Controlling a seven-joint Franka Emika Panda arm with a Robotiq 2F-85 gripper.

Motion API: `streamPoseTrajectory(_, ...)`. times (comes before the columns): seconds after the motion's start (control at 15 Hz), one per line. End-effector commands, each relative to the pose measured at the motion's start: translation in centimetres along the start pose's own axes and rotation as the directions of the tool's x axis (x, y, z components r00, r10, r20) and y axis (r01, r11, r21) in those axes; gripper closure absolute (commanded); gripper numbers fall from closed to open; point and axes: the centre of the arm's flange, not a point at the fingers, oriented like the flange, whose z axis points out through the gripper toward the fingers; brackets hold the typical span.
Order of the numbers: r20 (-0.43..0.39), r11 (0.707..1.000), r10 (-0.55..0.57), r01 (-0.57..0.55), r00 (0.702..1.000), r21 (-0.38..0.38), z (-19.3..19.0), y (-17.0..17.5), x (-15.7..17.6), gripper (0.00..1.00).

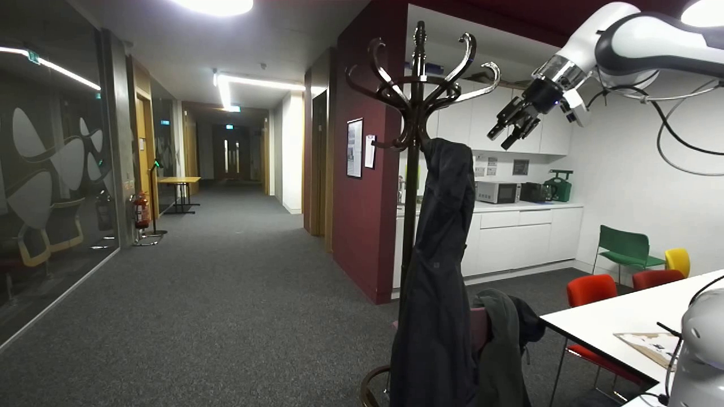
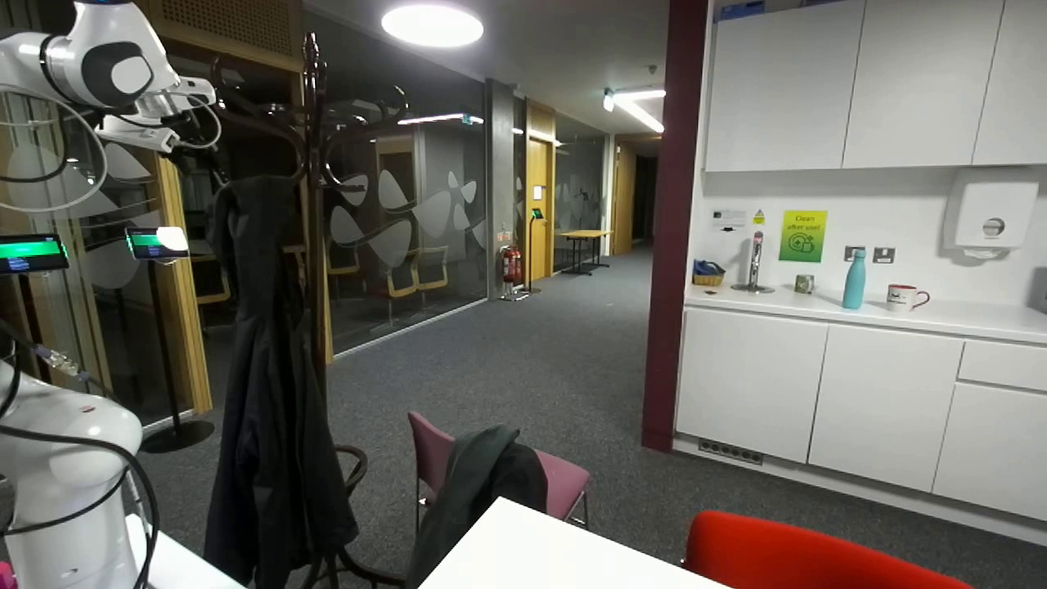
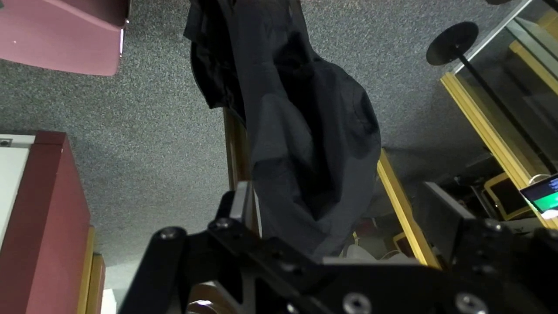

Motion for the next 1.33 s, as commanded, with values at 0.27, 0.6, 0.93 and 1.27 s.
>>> streamPoseTrajectory(0.27, -0.003, 0.992, -0.118, 0.118, 0.993, -0.055, 4.1, -1.0, 0.3, 0.00)
streamPoseTrajectory(0.6, -0.030, 0.978, -0.182, 0.177, 0.983, -0.108, 5.7, -2.0, 1.1, 0.00)
streamPoseTrajectory(0.93, -0.092, 0.977, -0.174, 0.161, 0.980, -0.138, 6.4, -2.4, 1.7, 0.00)
streamPoseTrajectory(1.27, -0.202, 0.989, -0.060, 0.032, 0.977, -0.141, 6.6, -2.1, 2.7, 0.00)
